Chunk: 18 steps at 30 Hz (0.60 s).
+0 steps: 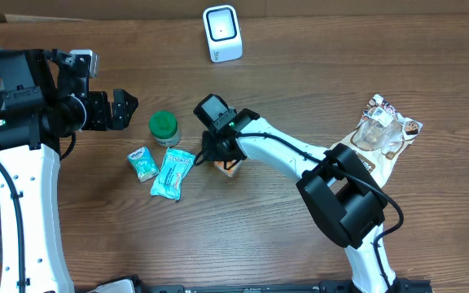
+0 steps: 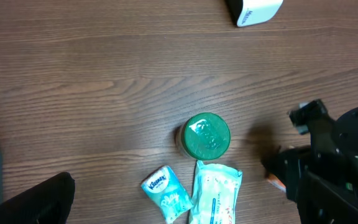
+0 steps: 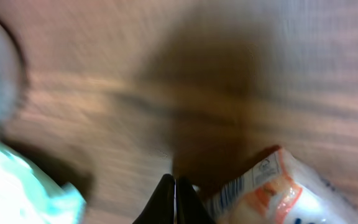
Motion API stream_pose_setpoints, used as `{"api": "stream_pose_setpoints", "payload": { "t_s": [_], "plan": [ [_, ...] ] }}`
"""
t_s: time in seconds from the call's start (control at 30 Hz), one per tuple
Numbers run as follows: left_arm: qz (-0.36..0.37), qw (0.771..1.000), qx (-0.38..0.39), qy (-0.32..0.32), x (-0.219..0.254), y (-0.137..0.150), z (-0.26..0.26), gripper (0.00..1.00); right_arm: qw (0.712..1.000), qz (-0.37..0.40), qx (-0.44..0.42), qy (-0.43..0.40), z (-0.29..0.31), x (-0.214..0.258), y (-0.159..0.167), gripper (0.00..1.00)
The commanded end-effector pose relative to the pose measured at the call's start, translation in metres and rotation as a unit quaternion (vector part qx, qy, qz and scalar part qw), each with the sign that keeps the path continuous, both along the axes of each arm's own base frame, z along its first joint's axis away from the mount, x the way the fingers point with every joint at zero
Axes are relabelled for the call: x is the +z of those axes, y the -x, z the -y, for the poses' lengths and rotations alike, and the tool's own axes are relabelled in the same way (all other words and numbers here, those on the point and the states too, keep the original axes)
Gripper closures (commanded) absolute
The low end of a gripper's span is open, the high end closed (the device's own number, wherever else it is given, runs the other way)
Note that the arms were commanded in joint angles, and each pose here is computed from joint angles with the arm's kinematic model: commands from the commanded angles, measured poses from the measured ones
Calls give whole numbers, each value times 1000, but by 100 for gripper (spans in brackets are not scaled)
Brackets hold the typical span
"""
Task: Scan the item barcode
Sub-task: 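Reposition the orange Kleenex box with the right gripper and regrasp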
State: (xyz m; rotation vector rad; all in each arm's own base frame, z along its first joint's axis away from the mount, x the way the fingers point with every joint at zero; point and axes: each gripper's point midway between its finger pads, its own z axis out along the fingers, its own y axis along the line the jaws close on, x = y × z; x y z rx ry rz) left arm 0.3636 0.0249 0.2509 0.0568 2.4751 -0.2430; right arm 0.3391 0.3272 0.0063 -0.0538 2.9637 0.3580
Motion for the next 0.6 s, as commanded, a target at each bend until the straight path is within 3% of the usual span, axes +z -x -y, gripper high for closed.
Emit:
{"api": "stream_pose_setpoints", "payload": {
  "t_s": [0.0, 0.23, 0.37, 0.57],
  "plan": [
    [18, 1000, -10, -4, 12, -3, 2, 0, 998, 13, 56, -5, 2, 27, -5, 96],
    [18, 1000, -10, -4, 12, -3, 2, 1, 996, 18, 82, 13, 35, 76, -11, 95],
    [18, 1000, -10, -4, 12, -3, 2, 1, 999, 8, 49, 20, 68, 91, -17, 83],
    [18, 1000, -10, -4, 12, -3, 2, 1, 998, -50, -11, 33, 115, 65, -16, 94]
  ]
}}
